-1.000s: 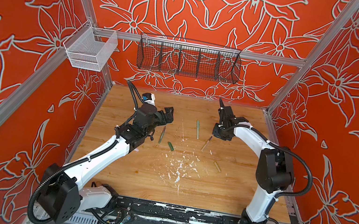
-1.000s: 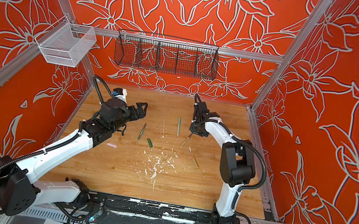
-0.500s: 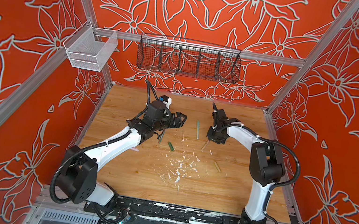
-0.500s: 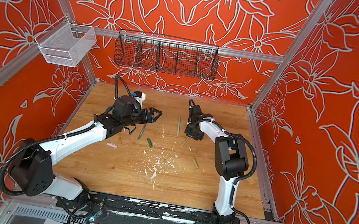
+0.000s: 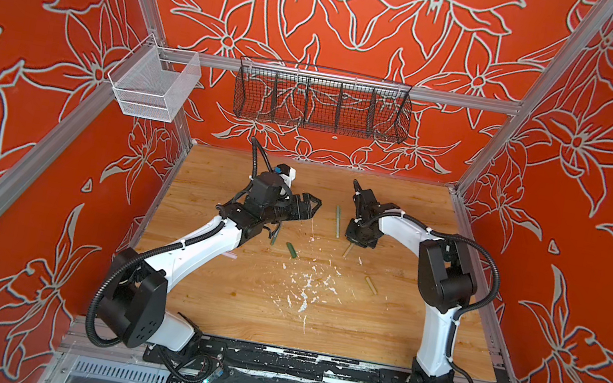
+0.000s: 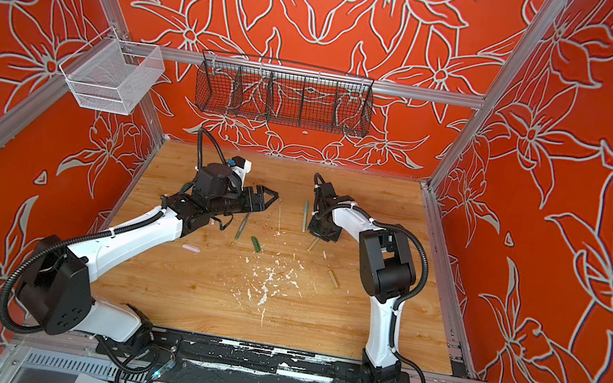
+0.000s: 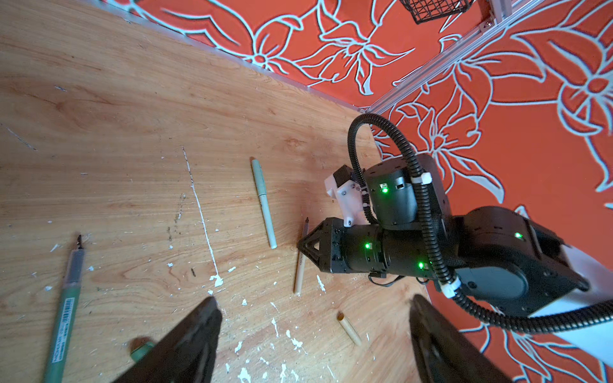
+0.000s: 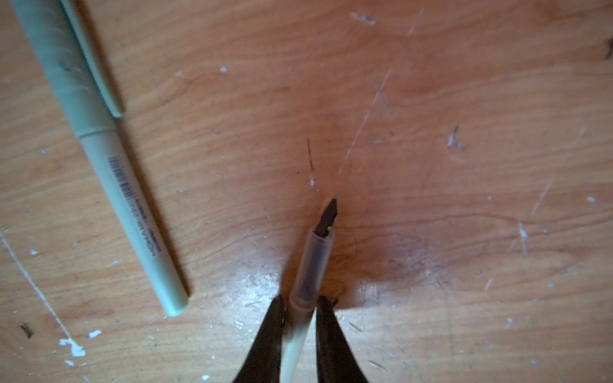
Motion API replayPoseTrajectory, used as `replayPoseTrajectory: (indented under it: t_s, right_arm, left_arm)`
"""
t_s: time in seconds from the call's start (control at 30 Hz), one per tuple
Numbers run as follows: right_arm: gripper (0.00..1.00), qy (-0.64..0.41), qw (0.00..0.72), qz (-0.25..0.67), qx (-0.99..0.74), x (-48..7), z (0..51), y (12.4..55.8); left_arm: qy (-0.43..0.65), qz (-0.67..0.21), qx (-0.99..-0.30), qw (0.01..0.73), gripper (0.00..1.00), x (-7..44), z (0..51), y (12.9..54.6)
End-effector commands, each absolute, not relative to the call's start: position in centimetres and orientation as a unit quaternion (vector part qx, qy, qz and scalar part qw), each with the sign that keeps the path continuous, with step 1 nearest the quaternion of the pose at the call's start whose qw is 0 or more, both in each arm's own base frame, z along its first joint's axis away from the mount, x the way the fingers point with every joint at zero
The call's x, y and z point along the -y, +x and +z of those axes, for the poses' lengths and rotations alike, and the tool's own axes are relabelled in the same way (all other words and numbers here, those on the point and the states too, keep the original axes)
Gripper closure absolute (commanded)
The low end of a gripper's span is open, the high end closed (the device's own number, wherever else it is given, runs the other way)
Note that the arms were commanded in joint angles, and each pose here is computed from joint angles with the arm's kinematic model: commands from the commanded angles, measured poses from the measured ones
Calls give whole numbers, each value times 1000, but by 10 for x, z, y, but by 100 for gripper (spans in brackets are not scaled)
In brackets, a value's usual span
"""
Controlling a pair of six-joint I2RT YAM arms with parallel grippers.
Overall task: Insert the pens into the pen caps
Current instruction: 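Lower the right gripper onto the clear-barrel nib pen and grasp it, then lift the nib pen toward the left gripper while the left gripper approaches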
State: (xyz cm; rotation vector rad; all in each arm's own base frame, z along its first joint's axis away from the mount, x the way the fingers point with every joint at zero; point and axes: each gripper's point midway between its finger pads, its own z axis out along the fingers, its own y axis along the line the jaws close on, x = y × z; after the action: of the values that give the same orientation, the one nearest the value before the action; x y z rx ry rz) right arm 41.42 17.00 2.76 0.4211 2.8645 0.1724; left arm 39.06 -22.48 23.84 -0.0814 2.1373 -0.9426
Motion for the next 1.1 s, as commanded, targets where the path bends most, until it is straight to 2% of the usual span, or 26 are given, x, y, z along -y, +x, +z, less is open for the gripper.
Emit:
replayPoseTrajectory:
  t_s: [0.0,0.17,0.33,0.47,0.73,1.07]
  right_arm:
    - [84,153,117,39,-981,-165,20,415]
    - [87,149,111,34,-982,-164,15,412]
    - [81,143,106,35,-983,-165,9,410]
    - [80,141,100,31,-984,-164,4,409]
    - [91,141,98,32,-985,-165,1,409]
    - [96,134,131,54,-981,-168,27,414]
  left_arm:
    - [-28,-384,-831,402,13,228,255,392]
    - [-26,-385,-829,405,13,228,257,391]
    - [-25,-386,-829,403,13,229,256,391]
    - [-24,-385,-829,404,13,229,257,391]
    - [-24,-383,-829,406,13,228,257,391]
    - [-22,-383,-830,406,13,228,257,391]
